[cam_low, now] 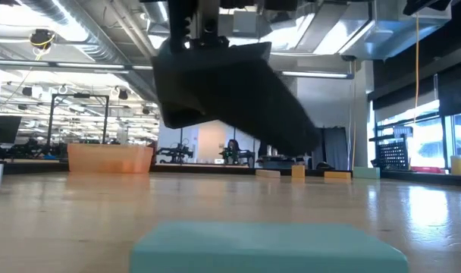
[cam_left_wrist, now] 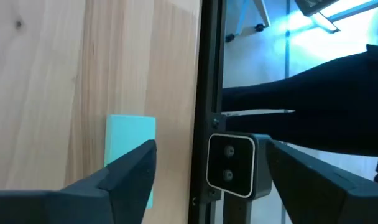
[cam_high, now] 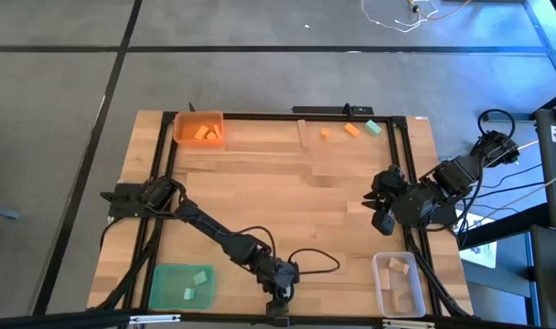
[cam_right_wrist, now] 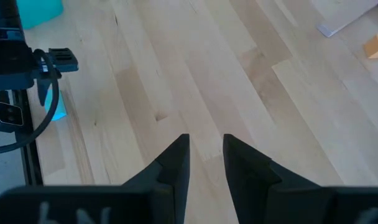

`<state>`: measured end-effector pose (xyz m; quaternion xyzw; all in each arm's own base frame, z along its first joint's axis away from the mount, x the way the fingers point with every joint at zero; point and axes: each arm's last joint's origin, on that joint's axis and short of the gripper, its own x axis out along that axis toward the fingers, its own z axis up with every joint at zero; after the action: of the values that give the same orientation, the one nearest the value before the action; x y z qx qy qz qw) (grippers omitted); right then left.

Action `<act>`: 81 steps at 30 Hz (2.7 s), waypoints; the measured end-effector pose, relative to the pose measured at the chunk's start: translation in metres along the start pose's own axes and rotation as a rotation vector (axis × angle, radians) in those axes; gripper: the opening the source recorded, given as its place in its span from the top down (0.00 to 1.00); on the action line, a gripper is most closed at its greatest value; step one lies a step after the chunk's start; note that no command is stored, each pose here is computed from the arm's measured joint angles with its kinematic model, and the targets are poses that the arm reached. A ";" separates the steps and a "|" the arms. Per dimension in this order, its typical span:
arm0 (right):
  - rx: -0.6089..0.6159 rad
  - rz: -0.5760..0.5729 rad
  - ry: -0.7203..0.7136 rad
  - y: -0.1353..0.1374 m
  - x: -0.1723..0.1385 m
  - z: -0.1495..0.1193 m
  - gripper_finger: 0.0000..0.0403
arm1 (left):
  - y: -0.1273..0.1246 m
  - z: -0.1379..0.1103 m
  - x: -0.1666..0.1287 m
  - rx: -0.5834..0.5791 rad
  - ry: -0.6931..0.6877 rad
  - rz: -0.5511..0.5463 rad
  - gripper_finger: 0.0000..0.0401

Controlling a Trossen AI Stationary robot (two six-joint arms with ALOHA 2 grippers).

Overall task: Sort & place blocks by color
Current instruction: Put the blue block into the blue bin

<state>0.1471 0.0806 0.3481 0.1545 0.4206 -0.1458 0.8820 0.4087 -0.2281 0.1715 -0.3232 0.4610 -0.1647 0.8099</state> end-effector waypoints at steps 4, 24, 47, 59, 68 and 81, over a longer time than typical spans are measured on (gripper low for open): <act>0.000 0.000 0.000 0.000 0.000 0.000 0.76 | -0.002 -0.003 0.001 0.009 -0.027 0.039 0.25; 0.001 0.000 0.000 0.000 0.000 0.000 0.76 | 0.003 -0.036 0.013 0.133 -0.098 0.381 0.27; 0.004 0.005 -0.004 0.000 0.000 0.000 0.76 | 0.012 -0.049 0.032 0.198 -0.089 0.439 0.27; 0.004 0.005 -0.004 0.000 0.000 0.000 0.76 | 0.007 -0.066 0.038 0.209 -0.185 0.530 0.27; 0.003 0.005 -0.004 0.000 0.000 0.000 0.76 | 0.009 -0.067 0.037 0.252 -0.157 0.569 0.31; 0.004 0.005 -0.005 0.000 0.000 0.001 0.76 | 0.011 -0.068 0.036 0.335 -0.120 0.588 0.57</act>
<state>0.1476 0.0809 0.3486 0.1570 0.4178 -0.1445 0.8831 0.3695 -0.2658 0.1160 -0.0484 0.4525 0.0217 0.8902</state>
